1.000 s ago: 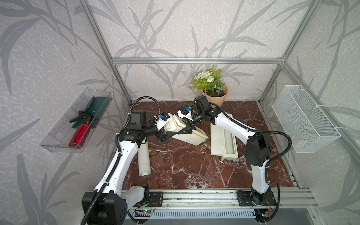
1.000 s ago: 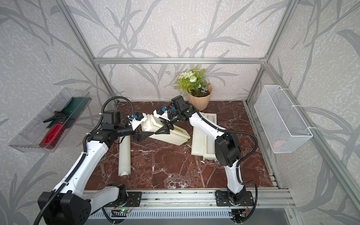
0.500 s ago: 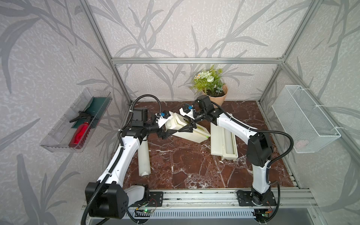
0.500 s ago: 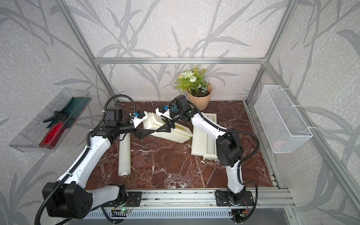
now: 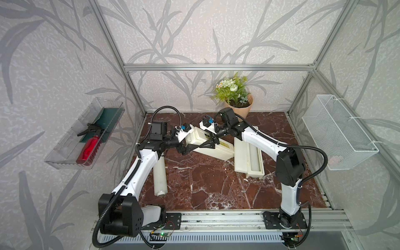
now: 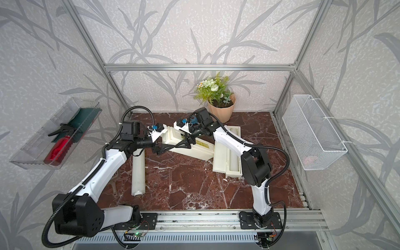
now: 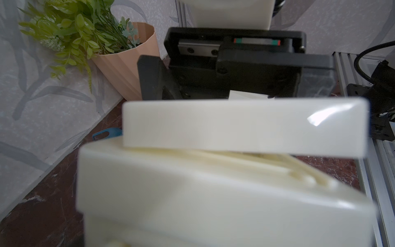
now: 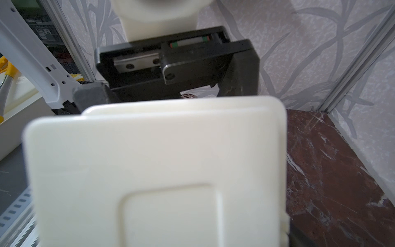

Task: Put plastic wrap rolls into dispensers
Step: Open the lid of the plastic wrap cutting box.

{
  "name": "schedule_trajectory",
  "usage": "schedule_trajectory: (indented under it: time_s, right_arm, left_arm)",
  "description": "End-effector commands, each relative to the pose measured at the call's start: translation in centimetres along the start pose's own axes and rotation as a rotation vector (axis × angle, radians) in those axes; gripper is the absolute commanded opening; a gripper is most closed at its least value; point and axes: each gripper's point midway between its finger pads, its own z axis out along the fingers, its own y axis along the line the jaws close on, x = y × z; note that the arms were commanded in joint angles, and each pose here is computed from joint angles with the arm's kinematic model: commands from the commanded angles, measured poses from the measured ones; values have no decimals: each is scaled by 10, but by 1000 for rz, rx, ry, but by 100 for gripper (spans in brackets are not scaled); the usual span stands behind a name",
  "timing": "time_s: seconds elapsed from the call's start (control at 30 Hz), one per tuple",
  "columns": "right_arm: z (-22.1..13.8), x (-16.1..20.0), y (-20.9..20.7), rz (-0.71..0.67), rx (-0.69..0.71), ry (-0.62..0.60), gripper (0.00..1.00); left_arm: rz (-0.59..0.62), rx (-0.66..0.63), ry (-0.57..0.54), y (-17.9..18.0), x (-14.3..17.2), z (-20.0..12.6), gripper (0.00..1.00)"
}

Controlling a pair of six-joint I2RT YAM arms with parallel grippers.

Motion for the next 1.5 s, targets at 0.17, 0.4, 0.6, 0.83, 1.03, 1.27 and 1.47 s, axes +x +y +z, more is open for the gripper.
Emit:
schedule_trajectory:
  time_s: [0.17,0.4,0.6,0.83,1.03,1.27,1.47]
  right_arm:
    - [-16,-34,-28,55,209,-12,92]
    - [-18,-30,-36,-20,375,62,92]
    - [-15,-26,-33,-113,446,152,95]
    - [-18,-27,-39,-179,549,210,78]
    - [-30,-30,-47,-180,651,181,63]
    - [-45,-33,-56,-136,734,129,58]
    - [-43,-48,-43,-91,570,22,85]
  left_arm:
    - [-17,-93,82,8,24,12,56]
    - [-45,-76,141,8,30,10,41]
    - [-58,-64,127,7,25,7,38]
    - [-57,-35,141,2,25,6,26]
    - [-84,-19,152,0,30,8,17]
    - [-111,-11,178,0,39,10,6]
    - [-113,-13,197,-2,45,8,3]
